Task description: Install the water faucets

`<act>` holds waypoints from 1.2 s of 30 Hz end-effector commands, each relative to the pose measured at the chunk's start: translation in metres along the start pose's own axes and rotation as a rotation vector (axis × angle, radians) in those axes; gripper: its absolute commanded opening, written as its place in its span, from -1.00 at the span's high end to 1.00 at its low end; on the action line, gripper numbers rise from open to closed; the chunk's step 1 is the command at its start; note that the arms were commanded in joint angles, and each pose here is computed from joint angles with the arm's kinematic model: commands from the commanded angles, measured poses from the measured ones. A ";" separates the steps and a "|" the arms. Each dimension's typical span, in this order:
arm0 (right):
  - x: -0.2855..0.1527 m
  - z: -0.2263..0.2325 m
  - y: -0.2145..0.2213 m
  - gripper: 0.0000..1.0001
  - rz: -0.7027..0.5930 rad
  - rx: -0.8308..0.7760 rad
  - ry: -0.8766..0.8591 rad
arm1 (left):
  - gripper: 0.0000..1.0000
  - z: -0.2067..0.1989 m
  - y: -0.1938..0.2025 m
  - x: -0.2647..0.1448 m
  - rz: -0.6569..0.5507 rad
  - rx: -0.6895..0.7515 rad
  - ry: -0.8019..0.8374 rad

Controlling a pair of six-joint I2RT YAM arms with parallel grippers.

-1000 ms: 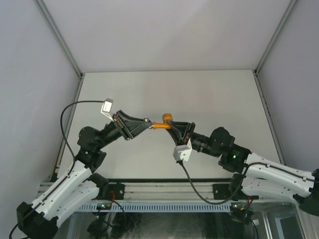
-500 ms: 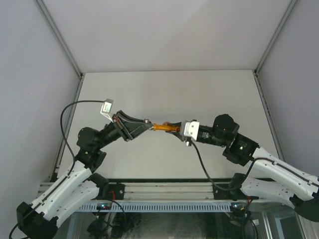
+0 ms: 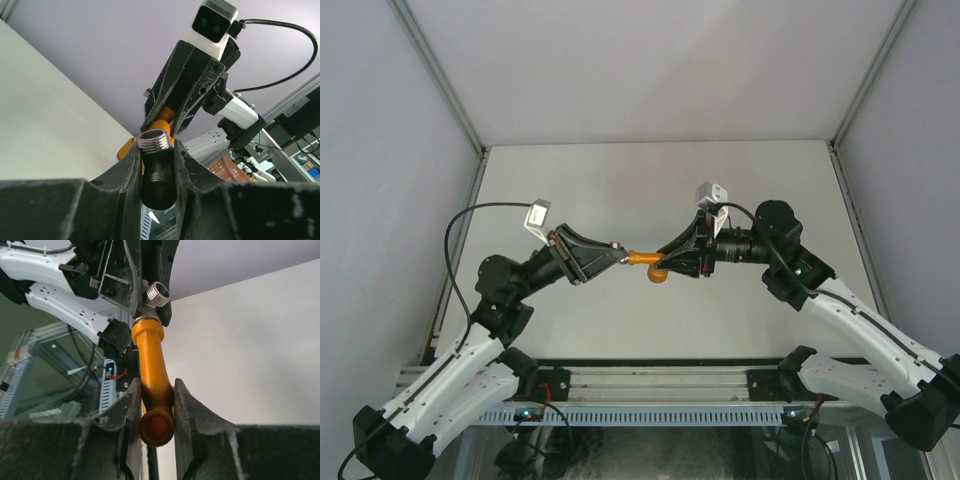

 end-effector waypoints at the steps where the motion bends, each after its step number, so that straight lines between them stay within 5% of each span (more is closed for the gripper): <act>1: -0.013 0.040 -0.043 1.00 -0.078 0.085 -0.157 | 0.99 -0.016 -0.013 -0.002 -0.050 0.120 0.059; 10: -0.010 0.050 -0.045 1.00 0.061 0.378 -0.327 | 0.99 -0.015 -0.013 0.000 -0.045 0.120 0.059; 15: -0.005 0.031 -0.040 0.99 0.033 0.337 -0.193 | 0.99 -0.017 -0.014 -0.001 -0.054 0.123 0.061; 21: -0.010 -0.005 -0.035 0.13 -0.021 0.202 0.079 | 0.99 -0.019 -0.017 -0.001 -0.067 0.125 0.061; 29: -0.039 -0.015 -0.050 -0.16 -0.141 -0.361 0.220 | 0.99 -0.020 -0.018 -0.002 -0.073 0.107 0.061; 36: -0.057 -0.007 -0.029 -0.59 -0.095 -1.247 0.300 | 0.99 -0.020 -0.021 -0.001 -0.085 0.041 0.035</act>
Point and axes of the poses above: each gripper's point midway between its finger pads, its own x axis out along the fingers, its own z axis along the line the jaws close on, y = z × x, the point moved 2 cm from there along -x, back along the fingers, and after that the axes turned 2 degrees about -x, right-handed, at the moved point
